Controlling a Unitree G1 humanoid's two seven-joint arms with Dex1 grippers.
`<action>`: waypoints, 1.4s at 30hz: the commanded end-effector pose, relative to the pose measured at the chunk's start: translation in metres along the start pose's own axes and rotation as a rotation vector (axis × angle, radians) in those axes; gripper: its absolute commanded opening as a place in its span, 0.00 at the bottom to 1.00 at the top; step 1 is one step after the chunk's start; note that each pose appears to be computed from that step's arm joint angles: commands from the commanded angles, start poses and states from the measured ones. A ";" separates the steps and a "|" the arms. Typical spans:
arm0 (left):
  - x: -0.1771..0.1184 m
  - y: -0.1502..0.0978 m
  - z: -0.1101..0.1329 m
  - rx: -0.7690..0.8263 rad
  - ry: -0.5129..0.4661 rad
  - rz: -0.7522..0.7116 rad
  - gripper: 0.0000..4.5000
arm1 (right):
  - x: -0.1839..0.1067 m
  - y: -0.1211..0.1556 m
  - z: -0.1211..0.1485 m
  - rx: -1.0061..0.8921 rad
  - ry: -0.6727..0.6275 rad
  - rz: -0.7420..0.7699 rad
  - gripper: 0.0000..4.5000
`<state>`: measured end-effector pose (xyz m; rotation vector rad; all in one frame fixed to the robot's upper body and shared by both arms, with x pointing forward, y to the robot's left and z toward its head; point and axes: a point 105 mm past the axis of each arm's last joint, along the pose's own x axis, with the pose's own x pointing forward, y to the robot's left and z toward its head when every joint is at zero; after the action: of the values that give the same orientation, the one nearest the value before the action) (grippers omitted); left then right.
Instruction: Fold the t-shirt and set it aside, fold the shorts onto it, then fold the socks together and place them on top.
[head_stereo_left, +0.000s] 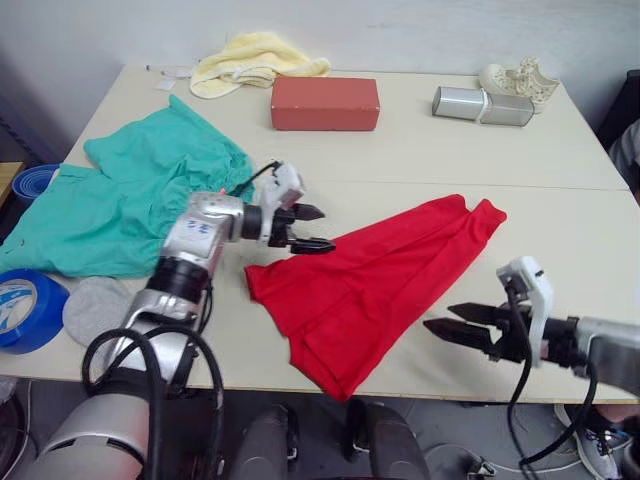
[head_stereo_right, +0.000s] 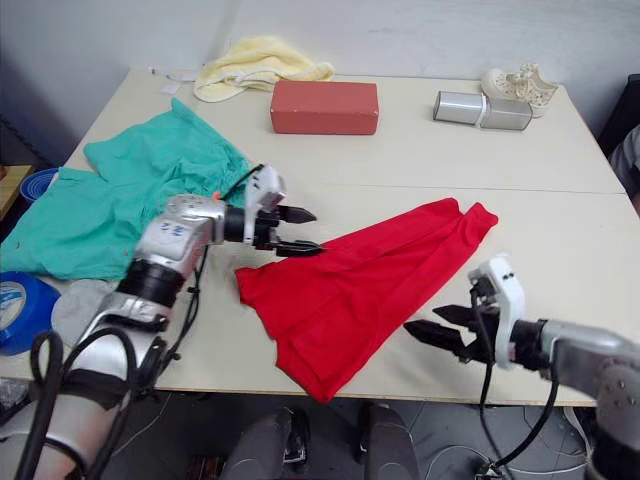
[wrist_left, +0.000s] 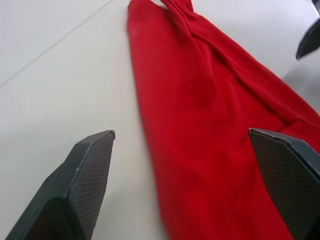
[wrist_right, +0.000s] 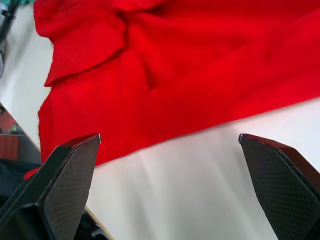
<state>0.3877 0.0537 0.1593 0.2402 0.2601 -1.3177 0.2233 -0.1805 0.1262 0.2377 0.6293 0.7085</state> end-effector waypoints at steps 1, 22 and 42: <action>0.021 0.007 0.020 0.097 -0.007 0.012 1.00 | 0.013 0.019 -0.016 -0.008 -0.009 -0.022 1.00; 0.077 0.008 0.015 0.001 0.026 0.127 1.00 | 0.060 0.058 -0.047 0.091 0.031 0.009 1.00; 0.074 0.016 -0.024 -0.105 0.069 0.243 0.01 | 0.071 0.048 -0.066 -0.029 0.150 -0.076 0.00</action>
<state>0.4197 -0.0057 0.1182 0.2307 0.3351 -1.0641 0.2108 -0.0980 0.0794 0.1247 0.6610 0.6445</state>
